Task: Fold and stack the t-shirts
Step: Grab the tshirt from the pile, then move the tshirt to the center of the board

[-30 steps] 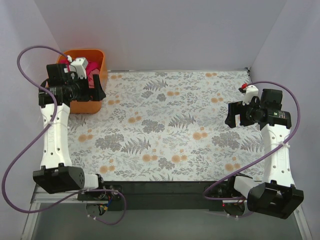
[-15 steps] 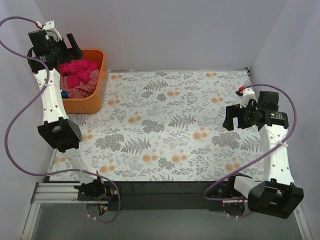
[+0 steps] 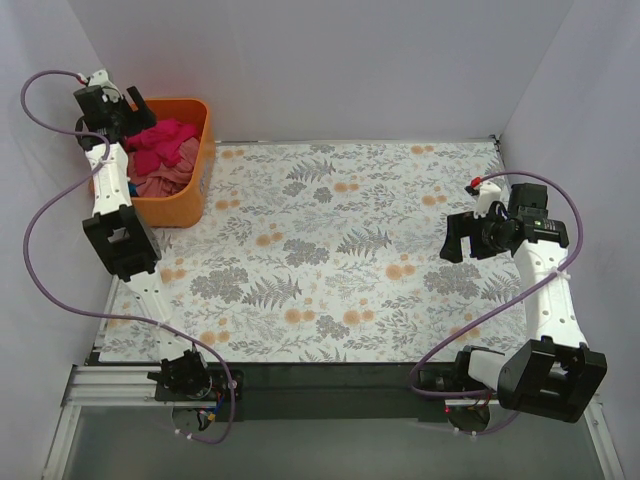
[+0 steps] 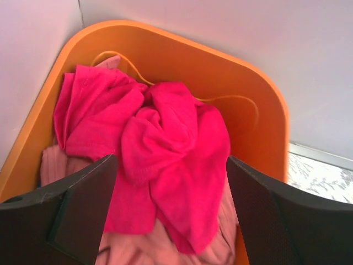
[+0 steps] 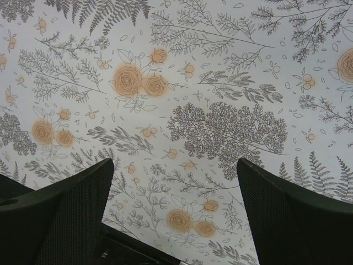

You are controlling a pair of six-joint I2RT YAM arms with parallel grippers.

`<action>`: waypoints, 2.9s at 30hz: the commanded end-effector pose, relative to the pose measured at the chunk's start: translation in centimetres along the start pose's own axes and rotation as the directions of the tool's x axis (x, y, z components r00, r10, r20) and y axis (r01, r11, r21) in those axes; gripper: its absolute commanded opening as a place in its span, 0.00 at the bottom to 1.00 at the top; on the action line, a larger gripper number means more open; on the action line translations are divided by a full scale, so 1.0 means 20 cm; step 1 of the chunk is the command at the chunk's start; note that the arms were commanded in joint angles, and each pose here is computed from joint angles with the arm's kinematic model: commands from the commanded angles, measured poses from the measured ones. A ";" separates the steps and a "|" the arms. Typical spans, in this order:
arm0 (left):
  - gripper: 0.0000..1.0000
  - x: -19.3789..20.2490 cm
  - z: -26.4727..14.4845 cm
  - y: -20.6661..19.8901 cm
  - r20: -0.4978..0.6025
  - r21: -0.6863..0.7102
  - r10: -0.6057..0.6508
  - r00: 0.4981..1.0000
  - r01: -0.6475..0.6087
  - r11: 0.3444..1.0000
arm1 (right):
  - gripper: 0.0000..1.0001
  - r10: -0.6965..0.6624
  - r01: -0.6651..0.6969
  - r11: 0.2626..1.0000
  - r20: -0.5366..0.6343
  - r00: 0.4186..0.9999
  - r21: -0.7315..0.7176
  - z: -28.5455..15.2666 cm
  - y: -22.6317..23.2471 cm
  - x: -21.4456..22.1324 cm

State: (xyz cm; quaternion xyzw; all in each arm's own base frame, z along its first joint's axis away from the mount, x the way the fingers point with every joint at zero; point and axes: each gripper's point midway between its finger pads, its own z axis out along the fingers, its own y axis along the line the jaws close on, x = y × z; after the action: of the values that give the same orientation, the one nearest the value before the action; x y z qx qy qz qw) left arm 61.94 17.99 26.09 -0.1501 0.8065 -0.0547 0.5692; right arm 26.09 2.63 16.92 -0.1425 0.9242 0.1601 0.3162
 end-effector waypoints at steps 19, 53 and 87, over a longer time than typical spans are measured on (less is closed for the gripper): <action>0.04 0.06 0.33 0.17 0.133 -0.079 0.076 0.988 -0.065 0.995 | 0.98 0.010 -0.009 1.000 -0.022 1.000 0.020 0.05 -0.05 0.00; 0.00 -1.31 -2.21 -1.92 0.705 0.690 -0.412 0.577 -0.424 0.587 | 0.99 -0.042 0.043 0.999 0.076 0.996 -0.023 -0.03 0.06 -0.04; 0.80 1.11 -1.38 -0.98 -0.404 0.635 0.294 0.866 0.034 0.772 | 0.84 -0.254 0.221 0.961 -0.210 0.944 -0.168 0.25 0.17 0.21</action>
State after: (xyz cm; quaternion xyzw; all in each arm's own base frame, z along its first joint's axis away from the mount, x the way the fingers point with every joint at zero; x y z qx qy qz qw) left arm 35.84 -7.16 23.27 0.0408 0.8520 -0.2699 0.4468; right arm 24.78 5.33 12.55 -0.2655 0.9192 0.1560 0.2455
